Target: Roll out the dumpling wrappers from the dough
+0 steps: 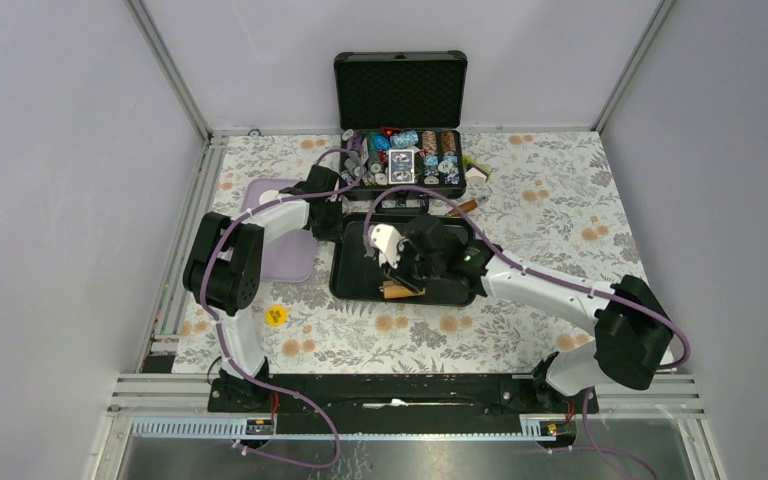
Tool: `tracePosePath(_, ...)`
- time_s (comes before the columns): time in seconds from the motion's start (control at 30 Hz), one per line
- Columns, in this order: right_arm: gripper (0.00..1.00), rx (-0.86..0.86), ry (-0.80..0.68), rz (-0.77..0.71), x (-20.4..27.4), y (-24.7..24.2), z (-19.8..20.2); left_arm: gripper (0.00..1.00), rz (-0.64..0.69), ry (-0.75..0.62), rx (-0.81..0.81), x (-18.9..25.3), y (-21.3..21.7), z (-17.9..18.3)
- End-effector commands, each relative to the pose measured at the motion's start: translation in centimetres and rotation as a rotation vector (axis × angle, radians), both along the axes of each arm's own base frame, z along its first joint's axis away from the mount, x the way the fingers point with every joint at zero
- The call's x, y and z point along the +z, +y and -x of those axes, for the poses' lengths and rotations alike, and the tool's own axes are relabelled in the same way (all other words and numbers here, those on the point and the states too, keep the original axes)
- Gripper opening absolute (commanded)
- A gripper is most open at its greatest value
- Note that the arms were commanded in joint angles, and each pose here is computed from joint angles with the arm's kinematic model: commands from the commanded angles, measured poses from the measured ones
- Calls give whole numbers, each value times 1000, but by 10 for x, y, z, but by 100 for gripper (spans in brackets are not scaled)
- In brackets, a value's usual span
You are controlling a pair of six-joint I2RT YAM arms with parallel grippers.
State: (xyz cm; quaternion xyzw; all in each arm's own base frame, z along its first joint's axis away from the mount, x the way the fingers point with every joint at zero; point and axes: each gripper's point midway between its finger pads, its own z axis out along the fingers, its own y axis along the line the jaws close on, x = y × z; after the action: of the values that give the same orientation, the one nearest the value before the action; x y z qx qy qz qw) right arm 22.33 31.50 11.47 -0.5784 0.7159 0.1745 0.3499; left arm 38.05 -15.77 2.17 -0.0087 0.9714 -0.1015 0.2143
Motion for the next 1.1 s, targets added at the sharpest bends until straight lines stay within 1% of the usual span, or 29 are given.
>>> tracePosePath(0.0,0,-232,86,-29,24,-23,-25,0,-96,42,21,-17,20,13)
tracePosePath(0.1,0,-332,-35,-126,65,-20,-65,0,-95,40,22,-16,20,13)
tracePosePath(0.2,0,-372,-106,-170,83,-13,-85,0,-95,39,21,-16,20,13)
tracePosePath(0.37,0,-412,-147,-161,63,-3,-109,0,-92,40,22,-17,19,12)
tracePosePath(0.47,0,-413,-106,-114,33,2,-112,0,-93,41,22,-17,19,13)
tracePosePath(0.57,0,-411,-43,-45,-3,-3,-104,0,-91,37,21,-16,19,13)
tracePosePath(0.73,0,-405,123,87,-52,-19,-72,0,-89,32,20,-15,19,12)
tracePosePath(0.87,0,-384,231,152,-73,-28,-47,0,-87,30,20,-15,19,12)
tracePosePath(1.07,0,-363,375,208,-93,-37,-16,0,-86,22,22,-15,19,13)
